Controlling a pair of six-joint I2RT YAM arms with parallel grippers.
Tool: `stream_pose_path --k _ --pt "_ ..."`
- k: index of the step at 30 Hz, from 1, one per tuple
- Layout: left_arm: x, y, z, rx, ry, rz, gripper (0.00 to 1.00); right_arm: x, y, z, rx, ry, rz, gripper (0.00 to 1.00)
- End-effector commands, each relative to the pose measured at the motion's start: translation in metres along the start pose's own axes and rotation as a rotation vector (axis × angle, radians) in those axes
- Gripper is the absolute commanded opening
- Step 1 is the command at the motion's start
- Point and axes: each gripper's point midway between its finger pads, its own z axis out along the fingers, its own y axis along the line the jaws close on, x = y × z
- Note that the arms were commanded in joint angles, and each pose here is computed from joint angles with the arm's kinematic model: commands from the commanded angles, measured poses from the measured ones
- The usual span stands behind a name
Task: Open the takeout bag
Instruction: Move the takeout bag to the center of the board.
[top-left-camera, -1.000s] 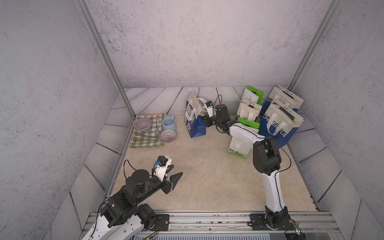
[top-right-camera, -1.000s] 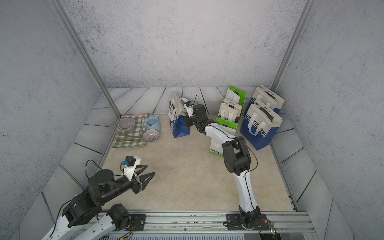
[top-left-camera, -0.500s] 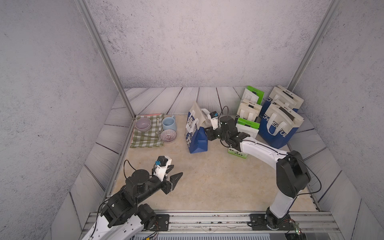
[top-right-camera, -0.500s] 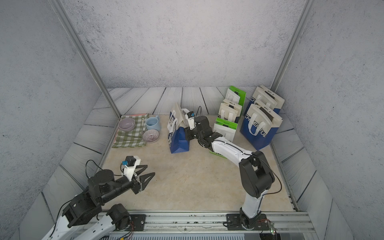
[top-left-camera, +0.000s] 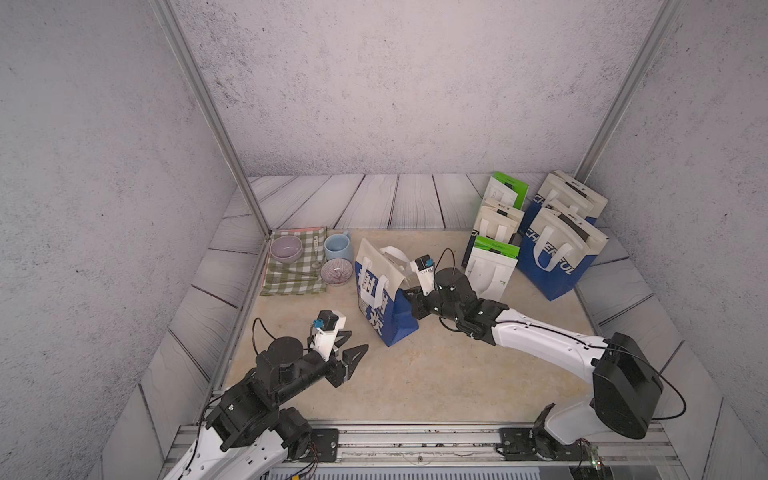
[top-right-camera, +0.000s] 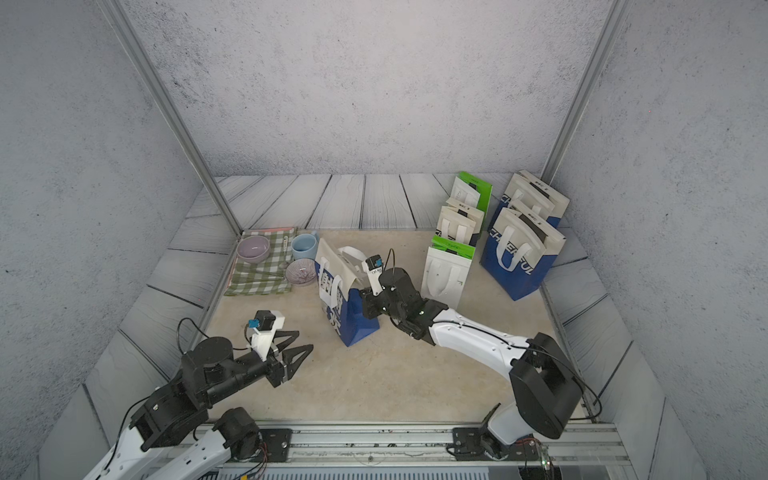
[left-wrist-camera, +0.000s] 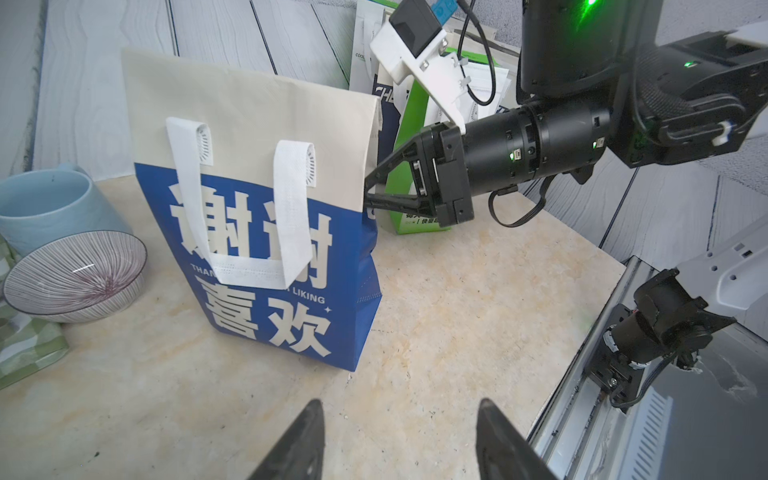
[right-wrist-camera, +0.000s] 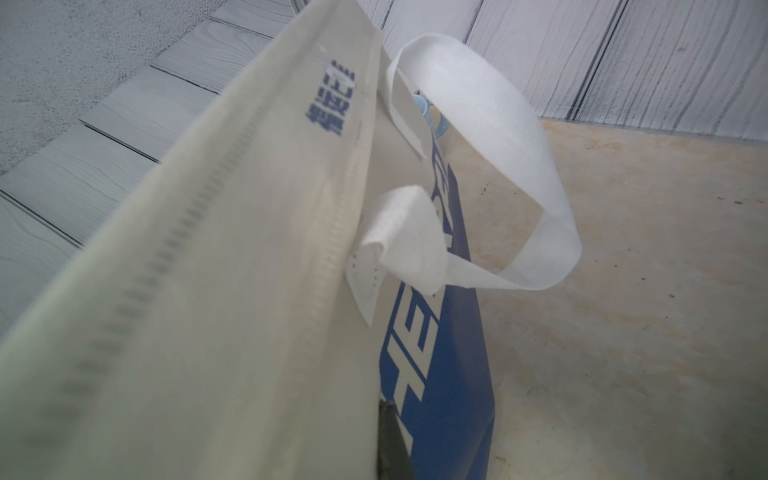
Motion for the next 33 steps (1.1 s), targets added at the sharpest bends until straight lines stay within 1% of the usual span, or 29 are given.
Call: stream_pose_path --k 1,5,11,13,16,21,24,26,30,33 --pt "-0.002 -0.001 0.006 0.009 -0.012 -0.031 0.58 -0.021 0.017 -0.002 -0.025 -0.061 0.015 0.18" --pt "0.0 0.003 0.009 -0.01 -0.002 -0.046 0.57 -0.011 0.024 -0.003 -0.041 -0.034 0.011 0.34" --pt "-0.001 0.008 0.009 -0.037 -0.015 -0.062 0.57 0.02 0.057 -0.015 -0.213 0.052 -0.008 0.41" --pt "-0.004 0.009 0.006 -0.05 -0.027 -0.063 0.57 0.025 0.07 -0.021 -0.287 0.06 0.0 0.45" --pt "-0.006 0.009 0.005 -0.049 -0.036 -0.068 0.57 0.024 0.088 -0.025 -0.403 0.05 0.016 0.48" --pt "0.001 0.013 0.009 -0.061 -0.027 -0.1 0.57 0.029 0.112 -0.026 -0.535 0.046 -0.077 0.53" --pt "0.0 0.015 0.01 -0.072 -0.035 -0.104 0.57 0.039 0.112 -0.026 -0.546 0.078 -0.151 0.55" --pt "-0.001 0.016 0.012 -0.074 -0.043 -0.103 0.57 0.042 0.107 -0.032 -0.518 0.087 -0.199 0.56" --pt "0.001 0.016 0.024 -0.065 -0.041 -0.122 0.57 0.051 0.084 -0.051 -0.419 0.059 -0.291 0.59" --pt "0.002 0.015 0.037 -0.046 -0.055 -0.136 0.57 0.052 0.057 -0.066 -0.32 0.035 -0.294 0.6"
